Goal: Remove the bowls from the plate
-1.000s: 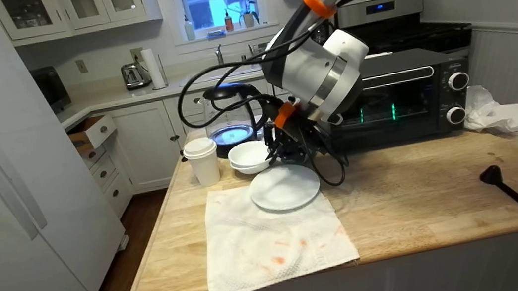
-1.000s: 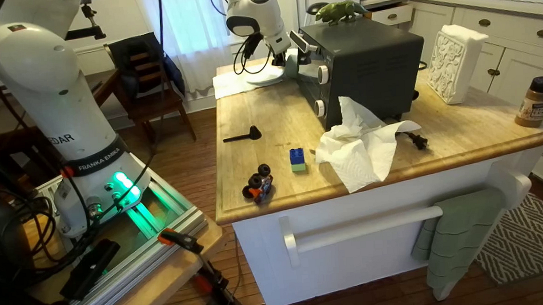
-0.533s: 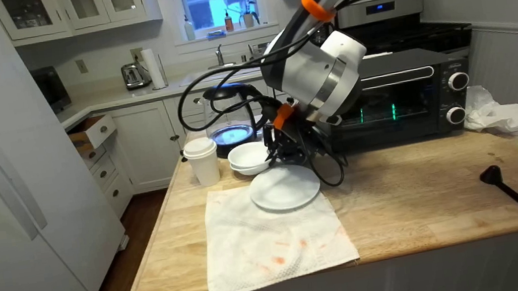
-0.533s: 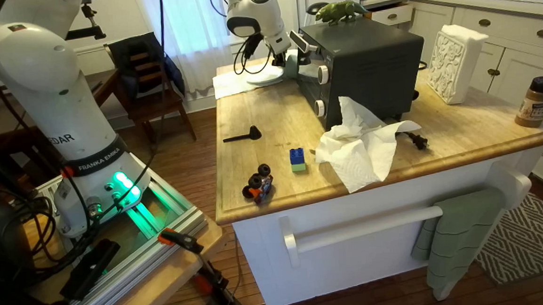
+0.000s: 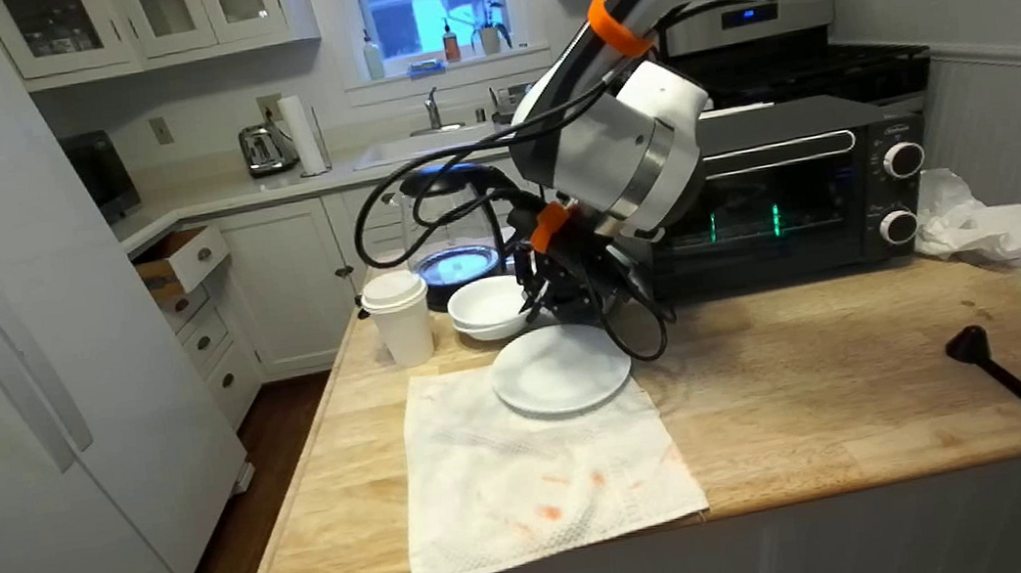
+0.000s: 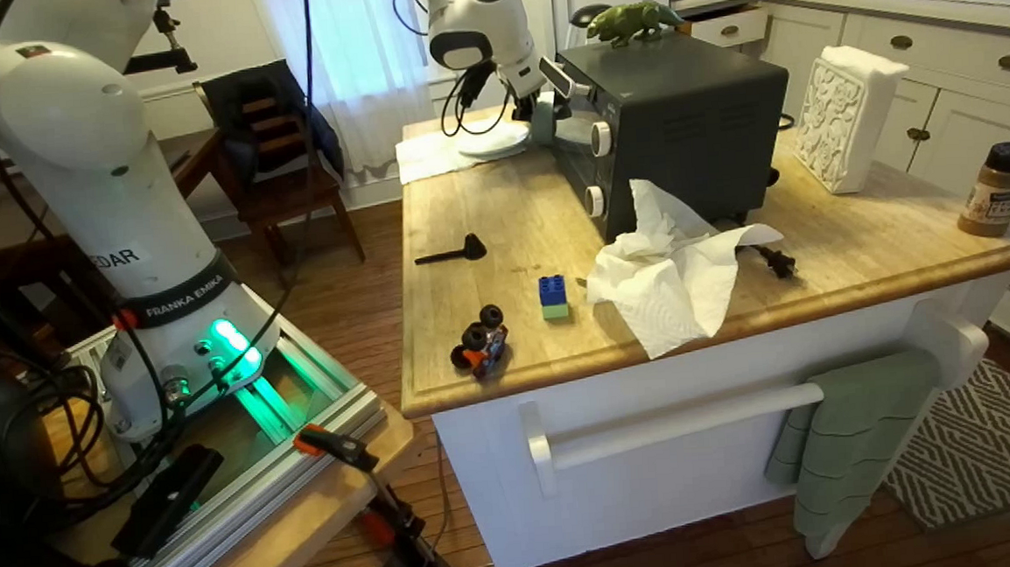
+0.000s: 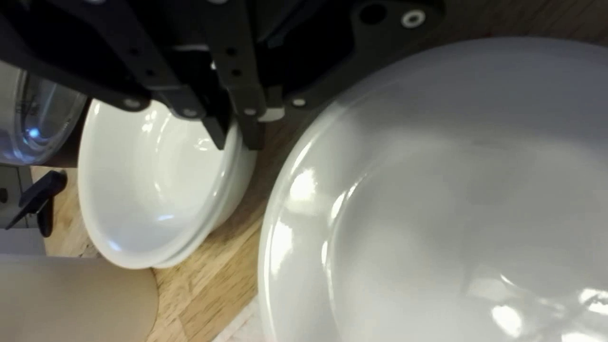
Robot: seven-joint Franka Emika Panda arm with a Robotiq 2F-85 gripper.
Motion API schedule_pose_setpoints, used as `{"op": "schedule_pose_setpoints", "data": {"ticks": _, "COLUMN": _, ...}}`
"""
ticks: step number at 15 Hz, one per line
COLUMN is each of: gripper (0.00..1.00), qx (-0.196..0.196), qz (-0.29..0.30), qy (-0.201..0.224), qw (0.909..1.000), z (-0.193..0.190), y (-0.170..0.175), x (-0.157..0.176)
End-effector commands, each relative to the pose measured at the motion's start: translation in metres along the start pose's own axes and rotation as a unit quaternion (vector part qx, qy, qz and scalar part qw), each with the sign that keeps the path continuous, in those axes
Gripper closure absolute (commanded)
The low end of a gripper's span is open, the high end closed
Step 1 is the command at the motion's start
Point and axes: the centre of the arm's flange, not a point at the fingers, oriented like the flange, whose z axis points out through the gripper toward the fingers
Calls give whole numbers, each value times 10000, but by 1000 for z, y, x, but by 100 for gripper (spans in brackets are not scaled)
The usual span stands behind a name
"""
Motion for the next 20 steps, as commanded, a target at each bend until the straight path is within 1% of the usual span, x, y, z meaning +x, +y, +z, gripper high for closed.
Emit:
{"op": "schedule_pose_setpoints", "data": {"ticks": 1, "gripper": 97, "qx": 12, "qz": 29, "qy": 105, "qw": 9999, "z": 12, "y": -29, "x": -2}}
{"op": "schedule_pose_setpoints", "data": {"ticks": 5, "gripper": 97, "qx": -131, "qz": -60, "qy": 96, "qw": 9998, "z": 20, "y": -33, "x": -8}}
{"op": "schedule_pose_setpoints", "data": {"ticks": 10, "gripper": 97, "qx": -175, "qz": -196, "qy": 117, "qw": 9996, "z": 19, "y": -33, "x": -9}}
{"op": "schedule_pose_setpoints", "data": {"ticks": 11, "gripper": 65, "qx": -181, "qz": -227, "qy": 114, "qw": 9995, "z": 19, "y": -33, "x": -8}}
{"op": "schedule_pose_setpoints", "data": {"ticks": 12, "gripper": 64, "qx": -195, "qz": -255, "qy": 118, "qw": 9994, "z": 19, "y": -32, "x": -7}}
{"op": "schedule_pose_setpoints", "data": {"ticks": 13, "gripper": 59, "qx": -196, "qz": -271, "qy": 133, "qw": 9994, "z": 18, "y": -32, "x": -6}}
{"op": "schedule_pose_setpoints", "data": {"ticks": 17, "gripper": 31, "qx": -173, "qz": -300, "qy": 159, "qw": 9993, "z": 14, "y": -32, "x": -3}}
{"op": "schedule_pose_setpoints", "data": {"ticks": 18, "gripper": 23, "qx": -148, "qz": -301, "qy": 145, "qw": 9993, "z": 12, "y": -33, "x": -3}}
{"op": "schedule_pose_setpoints", "data": {"ticks": 20, "gripper": 10, "qx": -93, "qz": -374, "qy": 100, "qw": 9992, "z": 4, "y": -37, "x": -6}}
